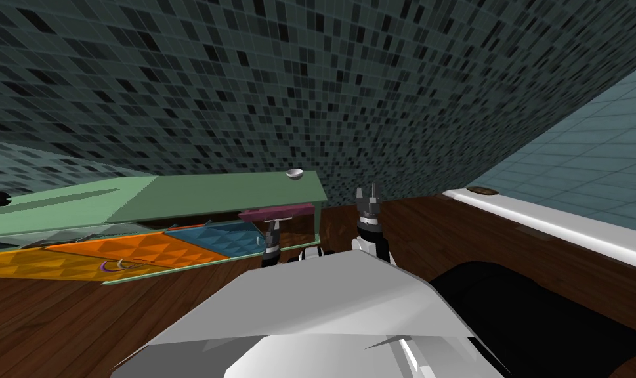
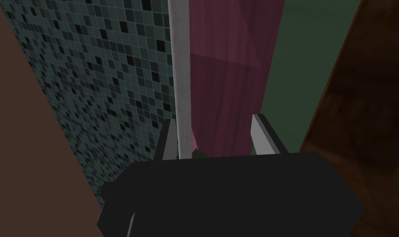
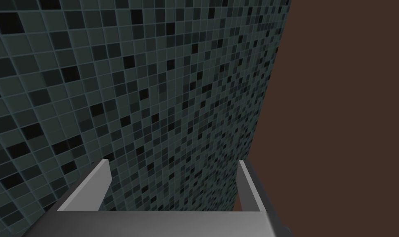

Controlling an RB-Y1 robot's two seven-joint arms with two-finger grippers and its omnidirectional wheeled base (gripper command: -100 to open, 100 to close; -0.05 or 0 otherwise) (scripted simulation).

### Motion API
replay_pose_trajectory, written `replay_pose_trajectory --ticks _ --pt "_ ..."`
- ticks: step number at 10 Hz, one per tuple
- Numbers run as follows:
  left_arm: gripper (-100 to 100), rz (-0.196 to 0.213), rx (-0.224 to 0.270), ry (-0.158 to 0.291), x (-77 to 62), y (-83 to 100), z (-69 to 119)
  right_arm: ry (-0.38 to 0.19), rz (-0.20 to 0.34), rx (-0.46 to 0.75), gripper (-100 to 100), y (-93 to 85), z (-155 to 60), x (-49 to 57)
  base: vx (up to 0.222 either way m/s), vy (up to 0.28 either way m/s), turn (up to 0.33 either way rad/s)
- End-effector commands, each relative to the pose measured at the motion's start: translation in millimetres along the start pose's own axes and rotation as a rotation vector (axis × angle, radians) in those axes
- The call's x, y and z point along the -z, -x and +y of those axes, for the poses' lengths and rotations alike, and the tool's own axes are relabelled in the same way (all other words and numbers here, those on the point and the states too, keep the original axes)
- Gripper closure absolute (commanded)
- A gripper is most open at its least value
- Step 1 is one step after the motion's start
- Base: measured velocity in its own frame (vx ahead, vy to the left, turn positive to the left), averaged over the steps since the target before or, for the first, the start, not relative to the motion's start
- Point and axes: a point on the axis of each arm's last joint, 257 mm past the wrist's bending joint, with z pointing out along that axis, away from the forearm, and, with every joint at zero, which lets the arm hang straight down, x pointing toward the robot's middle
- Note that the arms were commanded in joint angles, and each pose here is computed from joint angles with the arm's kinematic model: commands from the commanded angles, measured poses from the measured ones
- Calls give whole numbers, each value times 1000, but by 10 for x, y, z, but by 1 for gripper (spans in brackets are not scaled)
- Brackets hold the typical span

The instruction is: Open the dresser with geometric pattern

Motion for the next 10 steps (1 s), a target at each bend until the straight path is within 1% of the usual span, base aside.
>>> replay_pose_trajectory --ticks 1,2,3,4,5,6,7,8,9,10 --pt "100 -8 -5 8 -150 -32 152 0 0 0 0 0 0 0 -149 23 5" --pt "100 -1 0 -3 -233 -68 149 0 0 0 0 0 0 0 -117 9 2" --pt "100 -9 -5 8 -276 -70 224 0 0 0 0 0 0 0 -120 7 5" --pt "100 -3 -1 0 -342 -100 222 0 0 0 0 0 0 0 -105 15 4" --pt "100 -12 -6 8 -384 -100 281 0 0 0 0 0 0 0 -120 32 0" --pt "100 -3 0 -3 -483 -148 279 0 0 0 0 0 0 0 -100 26 -8" --pt "100 -12 -5 13 -508 -149 358 0 0 0 0 0 0 1 -114 20 9" --pt "100 -4 0 -2 -604 -191 338 0 0 0 0 0 0 0 -102 23 4" --pt "100 -14 -5 16 -620 -192 417 0 0 0 0 0 0 1 -116 28 -3" --pt "100 -4 1 -2 -738 -244 386 0 0 0 0 0 0 0 -107 24 2"
